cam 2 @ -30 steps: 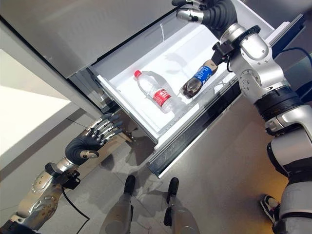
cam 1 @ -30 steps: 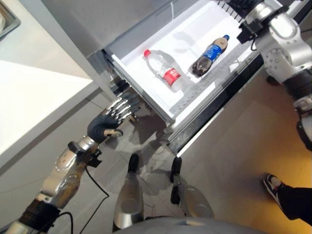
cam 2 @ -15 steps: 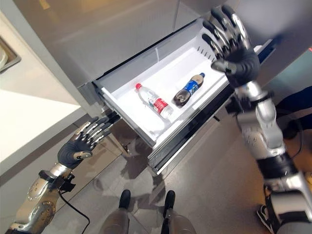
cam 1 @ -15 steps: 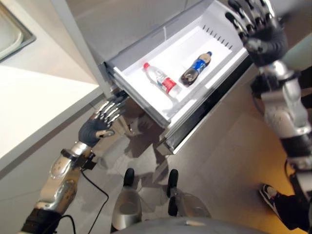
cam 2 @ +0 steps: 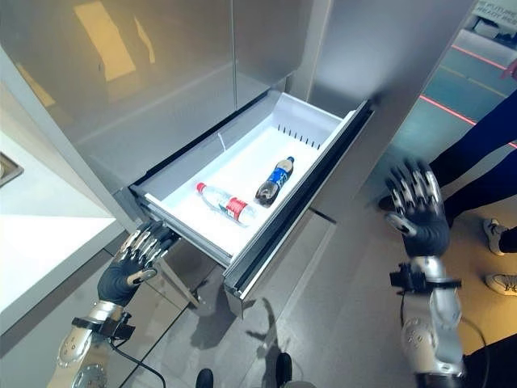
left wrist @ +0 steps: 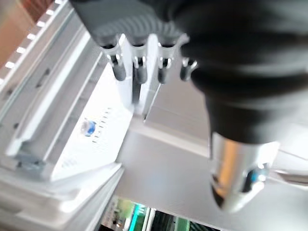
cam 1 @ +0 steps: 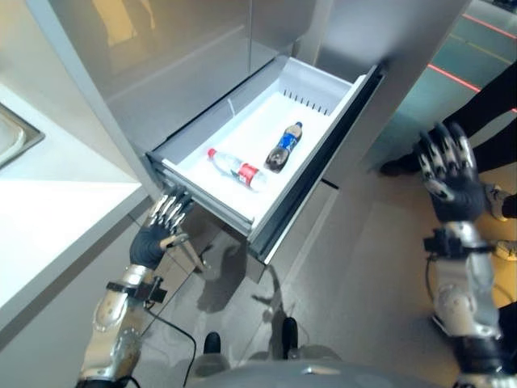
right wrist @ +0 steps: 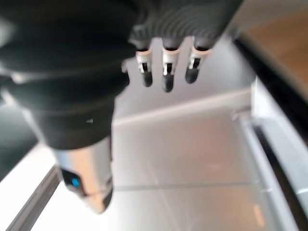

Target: Take the drinks into the refrigerator

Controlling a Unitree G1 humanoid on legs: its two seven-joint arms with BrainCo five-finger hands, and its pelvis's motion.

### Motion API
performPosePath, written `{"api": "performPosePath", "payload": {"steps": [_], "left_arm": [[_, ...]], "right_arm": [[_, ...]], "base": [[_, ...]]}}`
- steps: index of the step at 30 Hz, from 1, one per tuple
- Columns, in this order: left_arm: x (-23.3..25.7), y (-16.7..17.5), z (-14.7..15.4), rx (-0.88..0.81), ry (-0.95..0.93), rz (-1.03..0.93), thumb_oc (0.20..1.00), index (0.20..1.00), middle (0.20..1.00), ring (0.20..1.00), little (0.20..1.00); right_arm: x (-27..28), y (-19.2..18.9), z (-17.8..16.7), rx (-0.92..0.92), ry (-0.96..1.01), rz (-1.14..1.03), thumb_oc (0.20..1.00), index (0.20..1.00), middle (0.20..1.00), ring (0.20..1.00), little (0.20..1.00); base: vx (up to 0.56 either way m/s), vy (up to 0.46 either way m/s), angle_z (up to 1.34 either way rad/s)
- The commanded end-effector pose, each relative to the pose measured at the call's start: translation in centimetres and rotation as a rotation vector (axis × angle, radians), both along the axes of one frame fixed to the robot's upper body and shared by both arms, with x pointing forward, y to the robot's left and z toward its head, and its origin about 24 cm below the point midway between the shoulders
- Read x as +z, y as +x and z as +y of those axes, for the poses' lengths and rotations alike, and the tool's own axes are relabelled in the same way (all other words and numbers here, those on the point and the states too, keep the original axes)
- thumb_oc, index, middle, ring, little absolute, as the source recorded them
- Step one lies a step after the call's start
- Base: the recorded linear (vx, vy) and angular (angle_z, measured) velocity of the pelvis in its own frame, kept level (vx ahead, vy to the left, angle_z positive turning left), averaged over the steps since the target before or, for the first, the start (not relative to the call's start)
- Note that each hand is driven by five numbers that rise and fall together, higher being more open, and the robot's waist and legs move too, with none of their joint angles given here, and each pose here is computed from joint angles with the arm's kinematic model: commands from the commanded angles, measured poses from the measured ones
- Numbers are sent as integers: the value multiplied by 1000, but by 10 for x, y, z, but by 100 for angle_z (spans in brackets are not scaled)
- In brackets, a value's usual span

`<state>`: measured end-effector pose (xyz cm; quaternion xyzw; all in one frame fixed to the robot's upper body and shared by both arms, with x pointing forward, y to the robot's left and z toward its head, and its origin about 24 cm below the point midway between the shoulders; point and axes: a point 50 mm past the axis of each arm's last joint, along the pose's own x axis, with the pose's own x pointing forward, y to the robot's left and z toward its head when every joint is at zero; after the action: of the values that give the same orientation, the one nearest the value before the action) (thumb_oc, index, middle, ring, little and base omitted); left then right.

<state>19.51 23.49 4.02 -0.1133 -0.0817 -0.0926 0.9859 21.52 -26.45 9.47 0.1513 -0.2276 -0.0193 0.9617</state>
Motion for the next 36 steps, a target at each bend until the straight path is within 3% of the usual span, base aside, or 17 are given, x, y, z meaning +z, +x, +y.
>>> {"api": "performPosePath", "payload": {"steps": [1, 10, 24, 25, 27, 30, 34, 35, 36], "left_arm": [[16, -1, 15, 66, 107, -96, 1000, 1000, 1000, 1000, 1000], [14, -3, 10, 90, 111, -97, 1000, 1000, 1000, 1000, 1000], [19, -3, 1, 86, 137, -138, 1000, 1000, 1000, 1000, 1000], [20, -3, 0, 86, 134, -141, 1000, 1000, 1000, 1000, 1000], [21, -1, -1, 86, 135, -148, 1000, 1000, 1000, 1000, 1000], [22, -1, -2, 90, 133, -155, 1000, 1000, 1000, 1000, 1000], [23, -1, -2, 91, 130, -164, 1000, 1000, 1000, 1000, 1000], [23, -1, -3, 91, 126, -165, 1000, 1000, 1000, 1000, 1000], [24, -1, -3, 92, 126, -168, 1000, 1000, 1000, 1000, 1000]], "right_arm": [[21, 8, -4, -72, -20, -140, 1000, 1000, 1000, 1000, 1000], [-7, 8, -5, -114, -24, 0, 1000, 1000, 1000, 1000, 1000], [-74, -8, -13, -190, -208, 377, 1000, 1000, 1000, 1000, 1000], [-77, -7, -11, -181, -213, 390, 815, 815, 815, 815, 815], [-82, -5, -9, -162, -239, 422, 548, 548, 548, 548, 548], [-91, -4, -7, -140, -264, 472, 586, 586, 586, 586, 586], [-94, -1, -4, -124, -285, 493, 539, 539, 539, 539, 539], [-97, 1, -3, -117, -294, 507, 228, 228, 228, 228, 228], [-96, 2, -1, -106, -302, 506, 200, 200, 200, 200, 200]], "base": [[0, 0, 0], [0, 0, 0], [0, 0, 0], [0, 0, 0], [-13, 9, 4], [-7, 6, 5], [2, 2, 12], [0, 0, 8], [1, -2, 6]]}}
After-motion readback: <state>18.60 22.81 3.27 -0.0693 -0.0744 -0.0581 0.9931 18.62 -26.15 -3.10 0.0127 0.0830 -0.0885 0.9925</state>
